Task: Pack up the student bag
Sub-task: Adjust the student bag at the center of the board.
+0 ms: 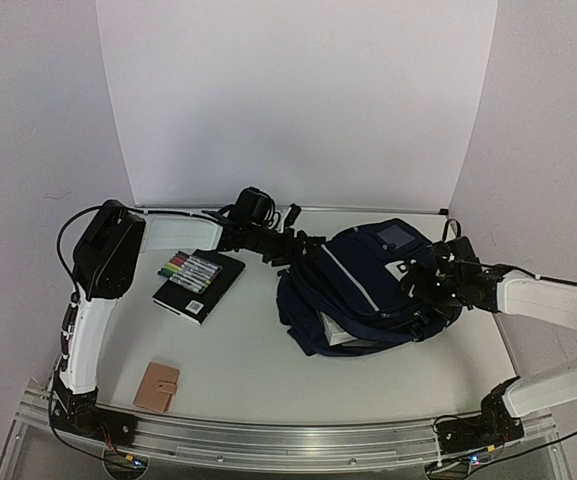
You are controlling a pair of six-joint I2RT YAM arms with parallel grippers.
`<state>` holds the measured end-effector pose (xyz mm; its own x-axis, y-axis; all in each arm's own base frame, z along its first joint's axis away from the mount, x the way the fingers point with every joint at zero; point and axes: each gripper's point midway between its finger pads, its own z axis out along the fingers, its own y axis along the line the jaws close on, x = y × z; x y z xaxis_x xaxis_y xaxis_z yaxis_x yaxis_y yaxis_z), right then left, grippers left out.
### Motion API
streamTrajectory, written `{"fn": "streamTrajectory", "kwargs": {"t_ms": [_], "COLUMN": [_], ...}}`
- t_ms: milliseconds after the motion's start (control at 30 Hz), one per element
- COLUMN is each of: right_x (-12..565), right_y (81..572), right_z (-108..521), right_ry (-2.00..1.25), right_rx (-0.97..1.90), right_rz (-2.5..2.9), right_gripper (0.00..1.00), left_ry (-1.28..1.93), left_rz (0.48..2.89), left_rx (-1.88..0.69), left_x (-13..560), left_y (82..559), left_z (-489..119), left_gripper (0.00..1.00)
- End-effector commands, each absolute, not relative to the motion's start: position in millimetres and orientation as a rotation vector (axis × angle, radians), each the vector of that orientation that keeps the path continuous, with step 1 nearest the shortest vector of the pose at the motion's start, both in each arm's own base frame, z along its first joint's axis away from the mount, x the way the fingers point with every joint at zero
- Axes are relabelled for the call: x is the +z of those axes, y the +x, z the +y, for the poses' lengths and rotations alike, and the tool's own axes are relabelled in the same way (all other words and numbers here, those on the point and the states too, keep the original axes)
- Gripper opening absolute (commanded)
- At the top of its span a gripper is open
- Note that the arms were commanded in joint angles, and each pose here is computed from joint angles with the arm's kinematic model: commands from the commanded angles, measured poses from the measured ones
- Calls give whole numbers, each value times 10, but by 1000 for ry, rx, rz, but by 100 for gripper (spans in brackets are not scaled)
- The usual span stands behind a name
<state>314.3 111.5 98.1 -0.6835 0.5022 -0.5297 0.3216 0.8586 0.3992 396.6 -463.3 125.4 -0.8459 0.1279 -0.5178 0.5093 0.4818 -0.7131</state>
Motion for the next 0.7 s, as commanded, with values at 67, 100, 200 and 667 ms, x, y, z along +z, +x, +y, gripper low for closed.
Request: {"fn": "streamTrajectory", "kwargs": {"t_ms": [67,100,200,667], "right_x": [1210,1224,1199,1413], "right_y": [3529,3583,3717,4119], "right_z": [1626,1703,1946,2749], "right_ry": [225,178,30,-181], "right_rx": [541,562,622,714], "right_rz": [2309,2306,2314,2244], "right_gripper": [95,94,92,98], "left_ry": [738,751,769,360], "left_rz": [2226,2209,2215,2291], "left_rx": [-1442,-1441,-1411,-1109], "left_x": [1537,1589,1620,1863], "left_y": [3431,3344,3014,2274], "left_z": [-4760,-4748,-4672,-3527], "left_gripper": [58,58,57,70]}}
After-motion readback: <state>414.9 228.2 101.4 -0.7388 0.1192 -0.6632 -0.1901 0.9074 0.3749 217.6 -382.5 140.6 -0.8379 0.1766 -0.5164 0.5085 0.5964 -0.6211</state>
